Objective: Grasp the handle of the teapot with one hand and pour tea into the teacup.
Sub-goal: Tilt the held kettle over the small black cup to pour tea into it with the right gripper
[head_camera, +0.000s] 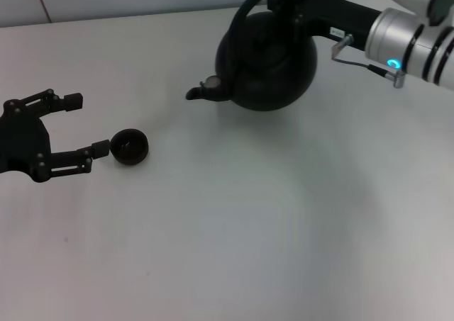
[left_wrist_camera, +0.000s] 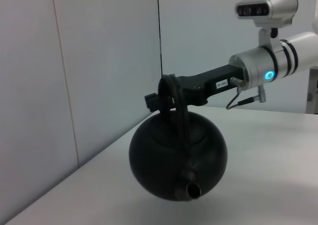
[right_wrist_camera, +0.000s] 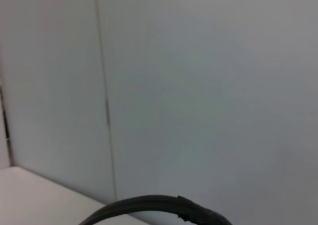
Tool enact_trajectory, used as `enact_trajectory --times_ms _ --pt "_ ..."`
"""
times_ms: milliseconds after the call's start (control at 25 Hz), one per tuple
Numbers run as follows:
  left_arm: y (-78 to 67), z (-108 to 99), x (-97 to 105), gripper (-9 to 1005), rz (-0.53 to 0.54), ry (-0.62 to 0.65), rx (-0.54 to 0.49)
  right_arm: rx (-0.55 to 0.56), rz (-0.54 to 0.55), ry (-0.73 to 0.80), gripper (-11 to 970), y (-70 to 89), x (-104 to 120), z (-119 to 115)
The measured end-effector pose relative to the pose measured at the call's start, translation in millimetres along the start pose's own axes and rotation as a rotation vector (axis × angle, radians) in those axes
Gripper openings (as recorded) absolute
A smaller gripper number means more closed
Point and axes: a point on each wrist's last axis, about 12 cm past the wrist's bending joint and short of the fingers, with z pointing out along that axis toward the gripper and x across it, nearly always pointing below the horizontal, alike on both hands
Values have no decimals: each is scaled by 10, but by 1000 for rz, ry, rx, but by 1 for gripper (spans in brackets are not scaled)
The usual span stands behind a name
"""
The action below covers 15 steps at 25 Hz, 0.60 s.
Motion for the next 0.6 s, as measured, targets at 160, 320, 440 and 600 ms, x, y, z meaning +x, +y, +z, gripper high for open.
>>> enact_trajectory --times_ms 160,320,440,600 --pt "-1 -6 4 874 -1 1 -1 -31 -33 21 131 63 -56 126" --pt "-5 -12 10 874 0 1 -2 -51 -50 22 131 104 -110 203" --pt "-9 -13 18 874 5 1 -2 -72 -64 24 132 141 -141 255" --pt "-11 -12 19 874 4 1 -2 -99 -83 28 132 197 -178 320"
